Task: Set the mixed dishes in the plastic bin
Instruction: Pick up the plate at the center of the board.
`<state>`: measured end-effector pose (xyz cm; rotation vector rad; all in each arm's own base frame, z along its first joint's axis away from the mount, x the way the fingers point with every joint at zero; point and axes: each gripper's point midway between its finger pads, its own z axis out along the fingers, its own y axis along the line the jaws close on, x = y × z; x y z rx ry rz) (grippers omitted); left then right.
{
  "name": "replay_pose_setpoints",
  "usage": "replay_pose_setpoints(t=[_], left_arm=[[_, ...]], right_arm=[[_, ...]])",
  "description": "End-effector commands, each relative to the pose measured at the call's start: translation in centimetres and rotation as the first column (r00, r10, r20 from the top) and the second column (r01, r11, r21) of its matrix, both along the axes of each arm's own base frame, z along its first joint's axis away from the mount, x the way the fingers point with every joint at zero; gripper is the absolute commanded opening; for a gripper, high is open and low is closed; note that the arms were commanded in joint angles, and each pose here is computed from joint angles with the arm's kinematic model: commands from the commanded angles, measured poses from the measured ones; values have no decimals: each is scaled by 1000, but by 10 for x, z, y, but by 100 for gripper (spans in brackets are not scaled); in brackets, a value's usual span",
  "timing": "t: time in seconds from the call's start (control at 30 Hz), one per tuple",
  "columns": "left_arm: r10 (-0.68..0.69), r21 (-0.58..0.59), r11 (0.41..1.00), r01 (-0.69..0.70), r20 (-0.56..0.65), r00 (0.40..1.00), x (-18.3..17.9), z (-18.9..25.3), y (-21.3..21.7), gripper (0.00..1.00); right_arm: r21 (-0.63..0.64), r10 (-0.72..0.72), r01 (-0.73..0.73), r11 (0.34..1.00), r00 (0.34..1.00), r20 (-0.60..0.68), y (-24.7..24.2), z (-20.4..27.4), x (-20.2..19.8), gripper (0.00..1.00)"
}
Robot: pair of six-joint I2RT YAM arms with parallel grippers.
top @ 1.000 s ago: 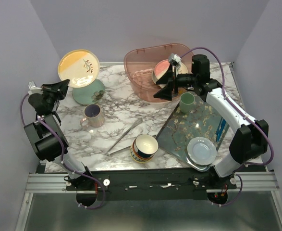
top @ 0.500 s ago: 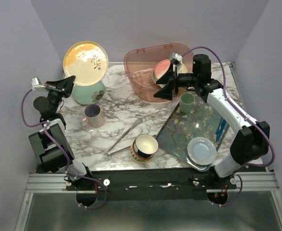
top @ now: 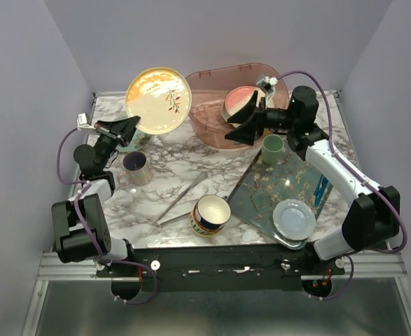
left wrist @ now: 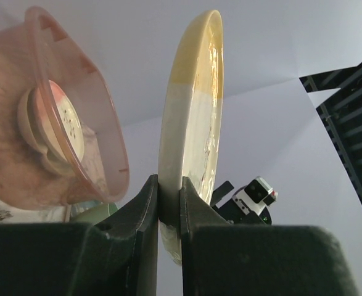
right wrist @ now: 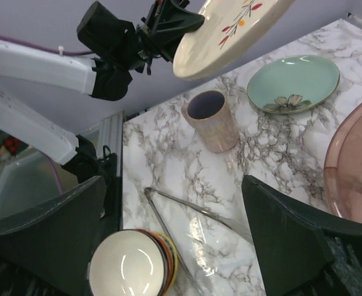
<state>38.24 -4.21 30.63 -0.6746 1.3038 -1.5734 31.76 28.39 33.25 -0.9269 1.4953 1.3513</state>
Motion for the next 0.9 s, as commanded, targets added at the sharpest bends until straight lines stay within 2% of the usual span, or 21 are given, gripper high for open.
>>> replay_pose_setpoints(t=[0.0,0.23,0.6,0.7,0.87], left_arm=[[19,-7,1000,-18,216,976,-25,58,-24,0],[-8,24,1000,3,213,977,-32,57,-59,0],[-26,52,999,17,182,983,-40,52,-110,0],[-49,56,998,39,186,981,-44,54,-126,0],[-59,69,997,48,181,982,-45,55,-142,0]], right_arm=[[107,-107,116,988,991,-86,-3,24,8,99],[150,-234,278,949,937,-259,-8,24,26,100],[178,-206,275,945,922,-328,-7,23,23,99],[173,-216,287,942,914,-343,-7,21,26,95],[163,-236,315,935,897,-374,-8,15,31,82]])
